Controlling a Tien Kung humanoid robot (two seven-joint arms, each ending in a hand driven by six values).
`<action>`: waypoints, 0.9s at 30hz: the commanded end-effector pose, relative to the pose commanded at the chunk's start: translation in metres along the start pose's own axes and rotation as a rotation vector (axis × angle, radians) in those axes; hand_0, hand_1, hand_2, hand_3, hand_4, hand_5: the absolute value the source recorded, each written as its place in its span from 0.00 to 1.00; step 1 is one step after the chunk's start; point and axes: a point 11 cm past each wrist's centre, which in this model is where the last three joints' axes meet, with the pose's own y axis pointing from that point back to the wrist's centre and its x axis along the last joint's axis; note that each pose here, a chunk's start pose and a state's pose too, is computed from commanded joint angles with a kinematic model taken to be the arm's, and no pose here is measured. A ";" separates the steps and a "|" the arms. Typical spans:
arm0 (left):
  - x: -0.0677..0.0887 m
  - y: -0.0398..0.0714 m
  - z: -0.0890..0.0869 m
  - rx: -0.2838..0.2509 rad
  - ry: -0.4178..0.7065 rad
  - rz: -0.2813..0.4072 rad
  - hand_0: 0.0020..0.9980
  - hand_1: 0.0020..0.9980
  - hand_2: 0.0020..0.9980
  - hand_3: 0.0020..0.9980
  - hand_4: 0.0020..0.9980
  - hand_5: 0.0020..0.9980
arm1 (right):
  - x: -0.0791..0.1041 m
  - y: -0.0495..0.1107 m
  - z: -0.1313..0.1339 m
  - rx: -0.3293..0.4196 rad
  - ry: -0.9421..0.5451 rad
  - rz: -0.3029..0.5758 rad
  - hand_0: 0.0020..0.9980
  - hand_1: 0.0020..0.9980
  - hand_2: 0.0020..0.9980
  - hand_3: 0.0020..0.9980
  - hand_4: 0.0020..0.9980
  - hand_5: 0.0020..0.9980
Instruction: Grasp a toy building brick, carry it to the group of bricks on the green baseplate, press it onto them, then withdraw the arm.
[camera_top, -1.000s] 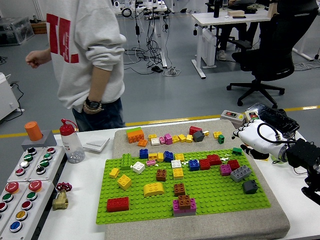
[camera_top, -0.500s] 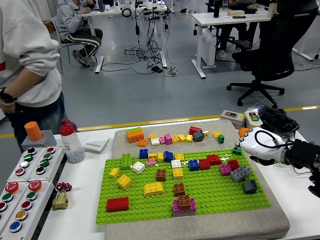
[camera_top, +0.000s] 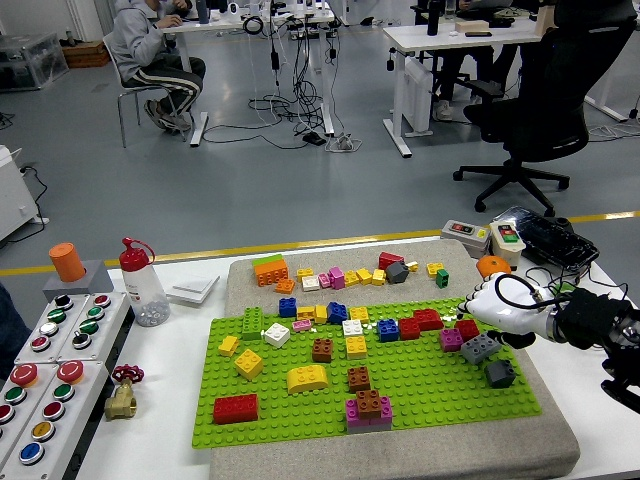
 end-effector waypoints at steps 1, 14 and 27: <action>0.000 0.000 0.000 0.001 0.000 0.000 0.63 0.60 0.61 0.41 0.33 0.97 | -0.001 0.000 0.000 0.001 0.004 -0.006 0.69 0.71 0.70 0.75 0.61 0.04; 0.001 -0.001 -0.002 0.002 0.000 0.002 0.63 0.60 0.61 0.41 0.33 0.97 | -0.003 -0.003 -0.002 0.008 0.029 -0.049 0.69 0.71 0.72 0.76 0.62 0.05; 0.001 -0.001 -0.002 0.000 -0.001 0.002 0.63 0.60 0.61 0.41 0.33 0.97 | 0.011 0.009 -0.007 -0.029 -0.350 0.160 0.67 0.70 0.70 0.75 0.60 0.07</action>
